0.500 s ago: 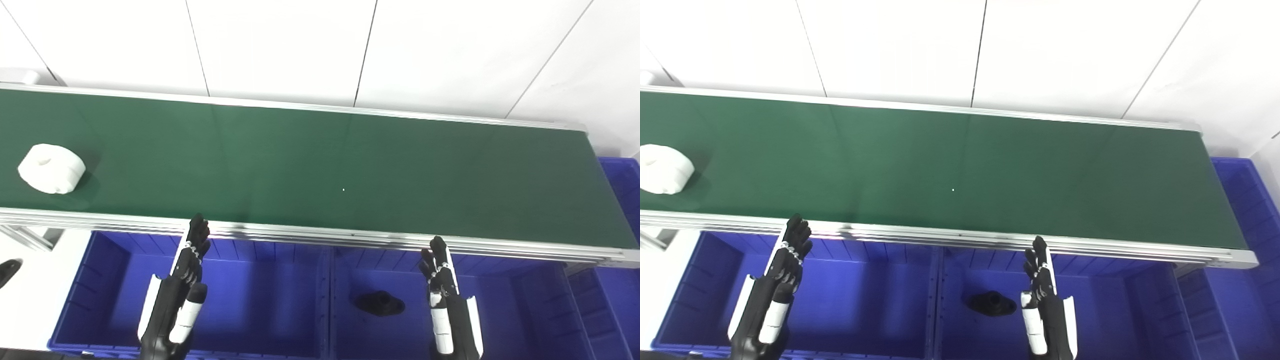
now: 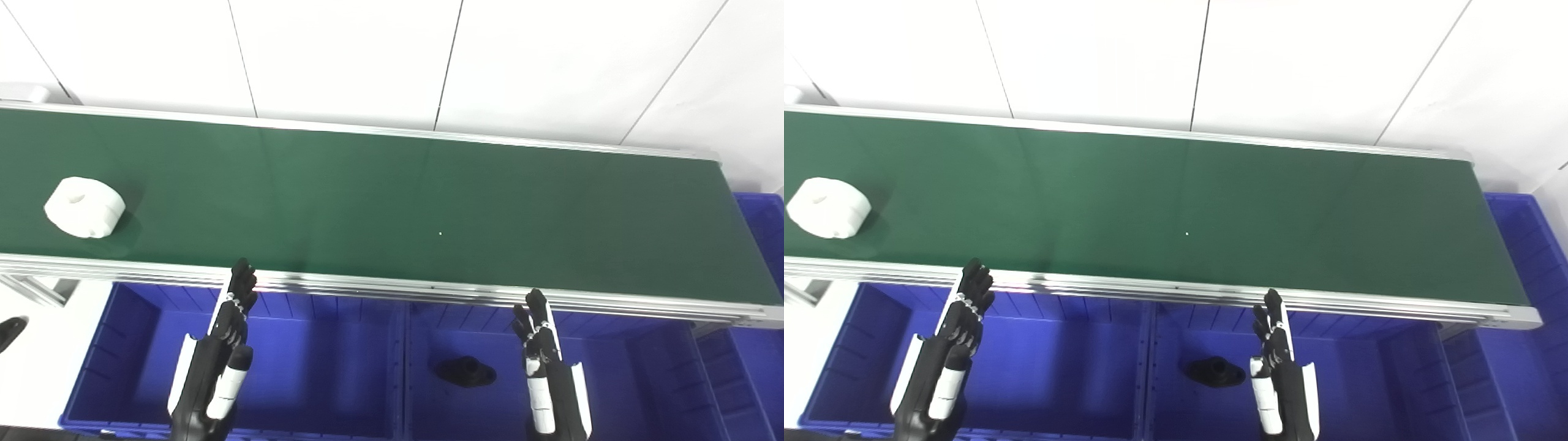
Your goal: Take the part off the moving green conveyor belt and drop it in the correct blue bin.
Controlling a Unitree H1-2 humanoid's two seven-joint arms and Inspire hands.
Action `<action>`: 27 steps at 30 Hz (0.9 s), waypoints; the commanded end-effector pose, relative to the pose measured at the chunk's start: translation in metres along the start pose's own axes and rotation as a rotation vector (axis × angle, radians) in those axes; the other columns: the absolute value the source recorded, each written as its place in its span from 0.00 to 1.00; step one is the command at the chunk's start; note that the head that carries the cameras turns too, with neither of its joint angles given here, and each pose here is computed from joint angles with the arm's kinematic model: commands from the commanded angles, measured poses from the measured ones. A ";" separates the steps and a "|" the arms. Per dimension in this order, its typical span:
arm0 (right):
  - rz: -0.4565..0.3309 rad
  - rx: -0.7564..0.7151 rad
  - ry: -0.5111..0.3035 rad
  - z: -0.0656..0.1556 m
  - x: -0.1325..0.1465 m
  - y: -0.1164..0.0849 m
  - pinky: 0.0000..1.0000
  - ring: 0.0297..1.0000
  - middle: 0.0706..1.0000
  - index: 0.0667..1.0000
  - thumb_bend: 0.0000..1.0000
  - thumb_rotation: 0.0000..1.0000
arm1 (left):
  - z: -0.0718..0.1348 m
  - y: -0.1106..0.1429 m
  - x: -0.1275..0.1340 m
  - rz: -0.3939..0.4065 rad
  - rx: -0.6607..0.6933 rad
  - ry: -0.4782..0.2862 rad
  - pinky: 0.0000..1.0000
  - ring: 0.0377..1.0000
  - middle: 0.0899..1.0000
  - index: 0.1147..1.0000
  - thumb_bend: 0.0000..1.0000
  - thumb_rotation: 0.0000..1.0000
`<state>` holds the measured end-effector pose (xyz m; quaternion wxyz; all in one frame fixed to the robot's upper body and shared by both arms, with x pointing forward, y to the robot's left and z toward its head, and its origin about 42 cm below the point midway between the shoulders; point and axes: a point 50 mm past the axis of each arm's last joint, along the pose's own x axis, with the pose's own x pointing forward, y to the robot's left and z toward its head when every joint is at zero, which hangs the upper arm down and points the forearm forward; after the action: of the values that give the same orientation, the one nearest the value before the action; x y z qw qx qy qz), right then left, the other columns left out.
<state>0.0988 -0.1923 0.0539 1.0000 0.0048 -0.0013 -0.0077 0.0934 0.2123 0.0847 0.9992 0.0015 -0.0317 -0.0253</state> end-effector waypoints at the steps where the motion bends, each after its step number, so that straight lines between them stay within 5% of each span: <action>1: 0.010 0.010 -0.053 0.008 0.001 0.002 0.96 0.96 0.99 1.00 0.77 0.92 | 0.008 -0.001 0.002 -0.008 0.002 -0.042 1.00 1.00 1.00 1.00 0.84 0.90; 9: 0.016 0.005 -0.046 0.007 0.001 -0.002 0.95 0.96 0.99 1.00 0.75 0.92 | 0.007 -0.005 0.002 -0.014 0.005 -0.040 1.00 1.00 1.00 1.00 0.83 0.91; 15: 0.023 0.014 -0.042 0.002 0.000 -0.017 0.99 0.99 1.00 1.00 0.76 0.96 | 0.003 -0.021 0.001 -0.027 0.025 -0.050 0.99 1.00 1.00 1.00 0.77 0.91; 27: 0.028 0.007 0.015 -0.018 -0.001 -0.047 1.00 1.00 1.00 1.00 0.80 0.99 | -0.011 -0.050 0.006 -0.037 0.012 -0.044 0.97 1.00 1.00 1.00 0.81 0.88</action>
<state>0.0928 -0.2366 0.0284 0.9990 0.0051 0.0448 0.0021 0.0923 0.1678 0.0654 0.9988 0.0111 -0.0169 -0.0451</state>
